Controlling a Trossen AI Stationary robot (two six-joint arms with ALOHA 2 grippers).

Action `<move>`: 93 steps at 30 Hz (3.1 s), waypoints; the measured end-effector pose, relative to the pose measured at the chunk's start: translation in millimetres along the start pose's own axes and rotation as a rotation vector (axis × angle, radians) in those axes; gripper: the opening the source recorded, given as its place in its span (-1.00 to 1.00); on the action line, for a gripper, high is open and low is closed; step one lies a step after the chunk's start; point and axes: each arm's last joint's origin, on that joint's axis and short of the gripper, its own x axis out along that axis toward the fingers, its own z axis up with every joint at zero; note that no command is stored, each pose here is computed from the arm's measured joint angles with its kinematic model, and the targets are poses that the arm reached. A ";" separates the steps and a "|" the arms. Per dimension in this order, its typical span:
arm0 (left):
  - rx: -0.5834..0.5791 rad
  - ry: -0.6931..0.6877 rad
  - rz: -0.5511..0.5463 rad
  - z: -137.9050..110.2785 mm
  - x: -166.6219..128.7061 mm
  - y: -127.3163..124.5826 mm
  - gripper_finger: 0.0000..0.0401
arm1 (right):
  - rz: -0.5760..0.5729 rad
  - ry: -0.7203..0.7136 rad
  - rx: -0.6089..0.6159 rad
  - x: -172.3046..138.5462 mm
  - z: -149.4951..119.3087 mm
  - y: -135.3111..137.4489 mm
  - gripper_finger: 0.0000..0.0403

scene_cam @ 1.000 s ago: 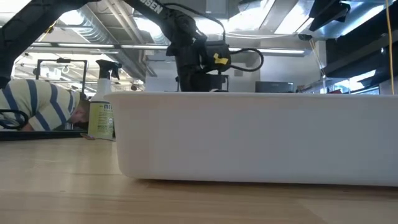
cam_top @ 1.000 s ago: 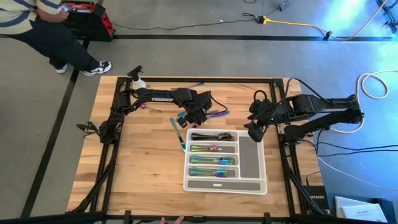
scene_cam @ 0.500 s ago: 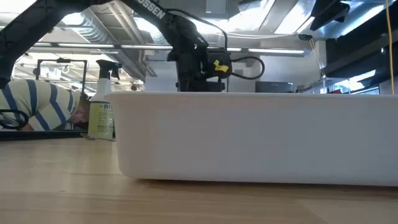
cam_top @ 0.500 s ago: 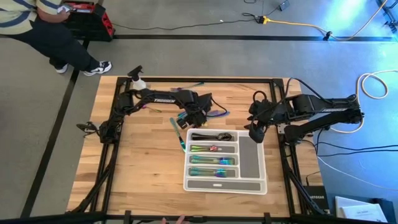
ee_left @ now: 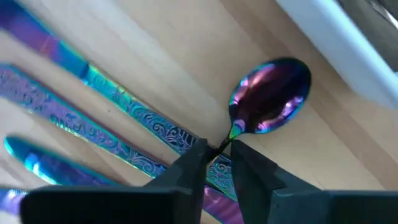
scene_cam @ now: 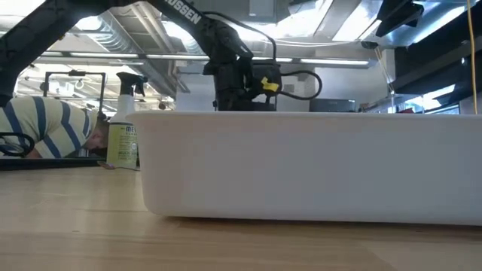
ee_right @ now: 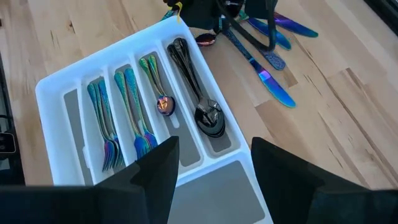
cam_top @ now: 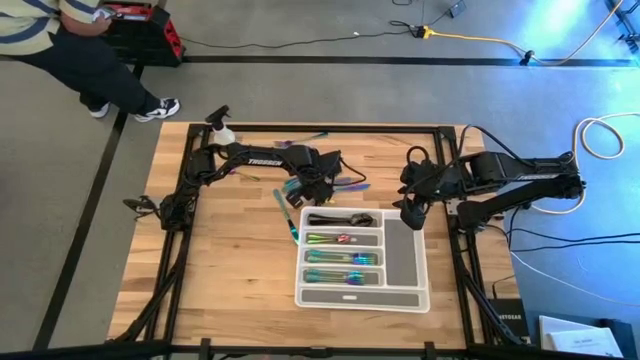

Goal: Sort silverware
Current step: Put the purple spoon into the white silverware tray

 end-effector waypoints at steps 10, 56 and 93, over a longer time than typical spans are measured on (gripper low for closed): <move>-0.332 0.002 0.002 0.7 0.2 -0.3 -0.99 | 0.000 0.000 0.000 0.0 0.0 0.0 -0.08; -0.905 -0.230 0.114 123.3 -104.3 -23.6 -0.99 | 0.051 -0.239 0.045 -60.1 28.5 3.6 -0.08; -0.974 -0.225 -0.034 144.0 -34.9 -73.3 -0.99 | 0.063 -0.185 0.036 -63.8 25.2 2.1 -0.08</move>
